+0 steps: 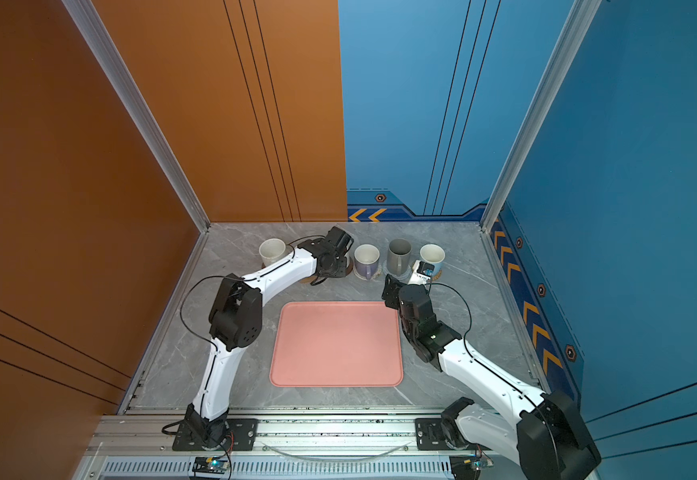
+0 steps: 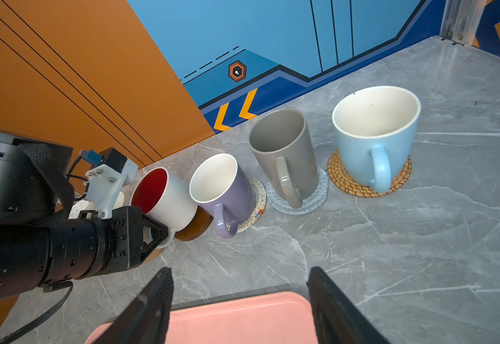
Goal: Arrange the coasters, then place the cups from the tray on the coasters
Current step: 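Lower the red-interior mug onto the brown round coaster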
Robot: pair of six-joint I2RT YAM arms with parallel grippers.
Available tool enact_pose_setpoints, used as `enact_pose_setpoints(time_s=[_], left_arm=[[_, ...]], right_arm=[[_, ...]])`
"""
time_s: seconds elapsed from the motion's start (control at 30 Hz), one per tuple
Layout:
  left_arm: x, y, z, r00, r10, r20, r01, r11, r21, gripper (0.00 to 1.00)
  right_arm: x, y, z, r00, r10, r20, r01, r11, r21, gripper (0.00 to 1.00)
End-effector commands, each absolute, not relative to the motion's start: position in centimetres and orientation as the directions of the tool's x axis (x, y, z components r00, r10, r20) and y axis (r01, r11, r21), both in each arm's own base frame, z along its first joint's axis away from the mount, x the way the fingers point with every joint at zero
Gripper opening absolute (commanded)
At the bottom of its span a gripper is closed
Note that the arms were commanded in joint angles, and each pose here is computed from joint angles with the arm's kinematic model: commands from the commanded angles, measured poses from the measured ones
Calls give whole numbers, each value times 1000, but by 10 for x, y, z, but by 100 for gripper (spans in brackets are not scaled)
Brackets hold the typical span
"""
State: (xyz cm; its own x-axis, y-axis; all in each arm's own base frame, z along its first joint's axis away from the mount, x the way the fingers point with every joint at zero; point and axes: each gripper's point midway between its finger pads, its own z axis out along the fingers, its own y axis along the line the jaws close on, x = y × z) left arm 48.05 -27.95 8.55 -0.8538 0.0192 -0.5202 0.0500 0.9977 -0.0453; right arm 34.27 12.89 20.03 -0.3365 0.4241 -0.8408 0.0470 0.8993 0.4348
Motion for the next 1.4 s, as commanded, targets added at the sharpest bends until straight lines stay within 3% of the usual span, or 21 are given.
enact_pose_setpoints(time_s=[0.0,1.37], left_arm=[[501,-275,108,-810,-35,-586,3,998,-63,0],[506,-278,96,-823,-45,-566,3,997,-83,0]], right_arm=[[340,124,196,-339,430,-837,61,898,437,70],[340,122,194,-341,433,-835,68,897,437,70]])
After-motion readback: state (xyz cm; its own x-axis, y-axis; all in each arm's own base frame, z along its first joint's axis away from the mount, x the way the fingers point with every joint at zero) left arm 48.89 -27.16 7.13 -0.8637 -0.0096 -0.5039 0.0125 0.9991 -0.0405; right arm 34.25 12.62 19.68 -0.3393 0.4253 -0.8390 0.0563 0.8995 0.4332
